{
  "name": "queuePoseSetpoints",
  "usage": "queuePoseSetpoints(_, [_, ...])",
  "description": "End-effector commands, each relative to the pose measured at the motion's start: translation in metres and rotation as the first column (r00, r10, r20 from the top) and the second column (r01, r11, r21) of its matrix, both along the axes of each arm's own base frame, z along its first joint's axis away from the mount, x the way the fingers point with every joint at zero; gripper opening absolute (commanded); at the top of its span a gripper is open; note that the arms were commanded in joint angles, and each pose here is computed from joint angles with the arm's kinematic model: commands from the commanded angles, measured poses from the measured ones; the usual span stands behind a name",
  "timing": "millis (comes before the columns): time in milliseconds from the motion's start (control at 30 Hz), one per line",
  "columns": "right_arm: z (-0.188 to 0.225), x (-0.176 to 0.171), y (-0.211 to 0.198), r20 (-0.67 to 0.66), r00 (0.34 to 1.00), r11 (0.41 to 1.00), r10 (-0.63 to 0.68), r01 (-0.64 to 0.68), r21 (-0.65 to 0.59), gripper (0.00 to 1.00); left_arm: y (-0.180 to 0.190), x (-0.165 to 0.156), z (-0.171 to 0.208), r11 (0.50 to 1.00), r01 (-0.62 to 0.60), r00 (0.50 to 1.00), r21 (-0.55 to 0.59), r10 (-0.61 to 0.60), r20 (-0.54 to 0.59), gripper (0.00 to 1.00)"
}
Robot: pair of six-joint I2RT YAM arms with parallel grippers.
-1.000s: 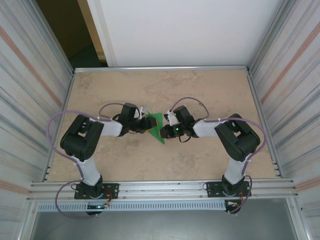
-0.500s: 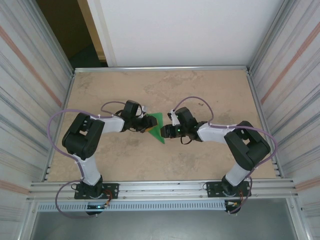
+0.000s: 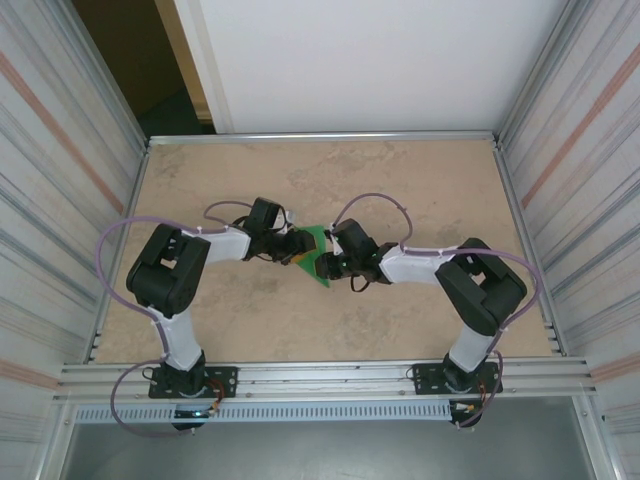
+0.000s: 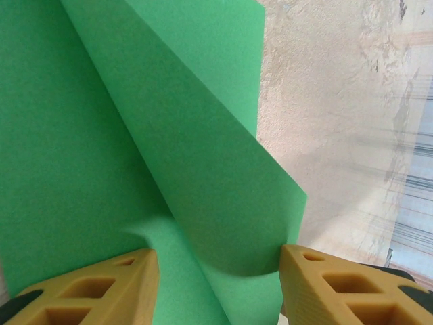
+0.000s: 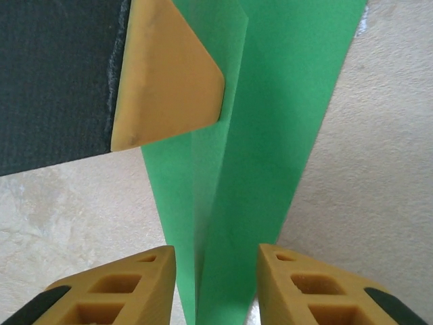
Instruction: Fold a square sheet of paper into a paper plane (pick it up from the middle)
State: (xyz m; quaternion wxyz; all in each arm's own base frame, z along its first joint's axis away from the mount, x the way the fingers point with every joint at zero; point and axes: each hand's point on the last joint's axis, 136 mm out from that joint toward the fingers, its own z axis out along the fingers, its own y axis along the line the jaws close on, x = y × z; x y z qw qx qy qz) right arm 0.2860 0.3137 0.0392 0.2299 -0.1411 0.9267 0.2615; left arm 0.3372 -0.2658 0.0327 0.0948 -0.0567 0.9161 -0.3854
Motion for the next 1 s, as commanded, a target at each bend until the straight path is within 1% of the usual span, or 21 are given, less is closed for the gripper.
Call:
queuePoseSetpoints(0, [-0.002,0.001,0.008,-0.007,1.0,1.0,0.004,-0.004,-0.009,0.32,0.031,-0.039,-0.062,0.983,-0.009,0.98,0.185,0.046,-0.195,0.52])
queuePoseSetpoints(233, [-0.01,0.002,0.01,-0.014,1.0,1.0,0.004,-0.004,-0.028,0.27,0.029,-0.04,-0.064,0.983,-0.002,0.978,0.184,0.041,-0.206,0.52])
queuePoseSetpoints(400, [-0.013,0.002,0.007,-0.017,1.0,0.999,0.0,-0.001,-0.036,0.21,0.029,-0.041,-0.065,0.983,0.0,0.977,0.186,0.04,-0.21,0.52])
queuePoseSetpoints(700, [-0.016,-0.002,0.006,-0.043,0.999,1.0,0.008,-0.008,-0.007,0.12,0.029,-0.04,-0.061,0.983,0.002,0.977,0.185,0.037,-0.209,0.52])
queuePoseSetpoints(867, [-0.018,-0.006,0.004,-0.065,0.998,1.0,0.015,-0.014,0.022,0.09,0.022,-0.031,-0.042,0.988,0.005,0.985,0.154,0.021,-0.171,0.52])
queuePoseSetpoints(967, [-0.02,-0.009,0.002,-0.083,0.996,0.999,0.018,-0.014,0.05,0.07,0.014,-0.019,-0.012,0.994,0.005,0.994,0.106,0.007,-0.108,0.54])
